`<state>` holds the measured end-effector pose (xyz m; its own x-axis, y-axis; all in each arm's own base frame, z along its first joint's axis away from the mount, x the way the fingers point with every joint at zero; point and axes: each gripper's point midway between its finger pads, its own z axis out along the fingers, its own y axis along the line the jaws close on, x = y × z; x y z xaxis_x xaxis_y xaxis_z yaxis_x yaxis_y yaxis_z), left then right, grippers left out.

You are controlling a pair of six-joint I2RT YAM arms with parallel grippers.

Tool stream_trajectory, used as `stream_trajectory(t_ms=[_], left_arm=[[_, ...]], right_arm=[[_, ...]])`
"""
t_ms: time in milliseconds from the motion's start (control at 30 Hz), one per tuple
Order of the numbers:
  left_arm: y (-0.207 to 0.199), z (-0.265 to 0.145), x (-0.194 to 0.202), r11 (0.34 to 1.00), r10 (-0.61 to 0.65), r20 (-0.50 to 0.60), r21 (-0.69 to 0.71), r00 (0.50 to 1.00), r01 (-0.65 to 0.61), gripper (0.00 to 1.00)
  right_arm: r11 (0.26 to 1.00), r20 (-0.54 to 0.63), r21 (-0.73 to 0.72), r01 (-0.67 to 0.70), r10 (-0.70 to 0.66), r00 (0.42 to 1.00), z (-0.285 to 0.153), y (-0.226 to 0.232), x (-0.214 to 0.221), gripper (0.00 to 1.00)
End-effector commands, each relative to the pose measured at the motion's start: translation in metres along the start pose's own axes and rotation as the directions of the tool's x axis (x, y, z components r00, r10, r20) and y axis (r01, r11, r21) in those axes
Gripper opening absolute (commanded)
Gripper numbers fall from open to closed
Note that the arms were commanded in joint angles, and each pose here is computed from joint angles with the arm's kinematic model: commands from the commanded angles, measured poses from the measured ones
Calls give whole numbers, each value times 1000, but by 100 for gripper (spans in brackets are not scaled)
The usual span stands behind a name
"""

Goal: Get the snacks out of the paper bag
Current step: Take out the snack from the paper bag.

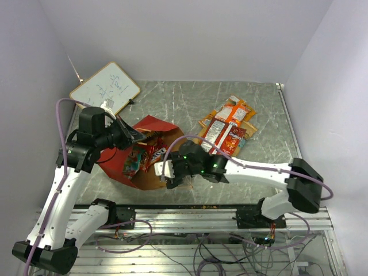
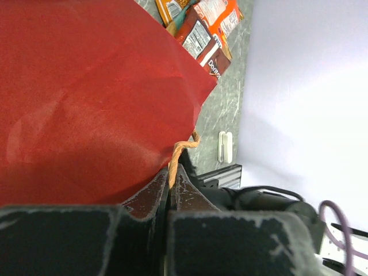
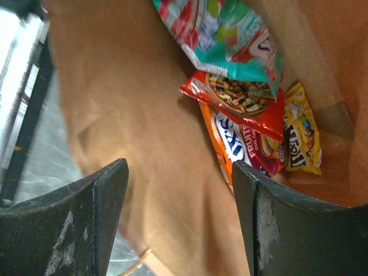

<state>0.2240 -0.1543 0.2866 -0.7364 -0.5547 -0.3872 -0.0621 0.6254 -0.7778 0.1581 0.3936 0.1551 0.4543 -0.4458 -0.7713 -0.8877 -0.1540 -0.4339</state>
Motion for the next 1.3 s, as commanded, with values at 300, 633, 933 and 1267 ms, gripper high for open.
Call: stream_trajectory(t_ms=[300, 633, 933, 1267], left_arm=[[-7, -9, 10, 999, 31, -40, 34, 999, -29, 7], [-8, -14, 10, 990, 142, -105, 7, 984, -142, 7], [-4, -21, 10, 981, 189, -110, -22, 976, -192, 7], [2, -26, 4, 991, 121, -14, -54, 993, -121, 7]], right_arm=[[932, -270, 24, 361, -341, 900, 58, -35, 68, 73], [926, -297, 123, 358, -310, 903, 89, -60, 85, 68], [933, -305, 106, 345, -300, 904, 101, -58, 100, 28], [952, -253, 116, 282, -246, 936, 76, -64, 64, 0]])
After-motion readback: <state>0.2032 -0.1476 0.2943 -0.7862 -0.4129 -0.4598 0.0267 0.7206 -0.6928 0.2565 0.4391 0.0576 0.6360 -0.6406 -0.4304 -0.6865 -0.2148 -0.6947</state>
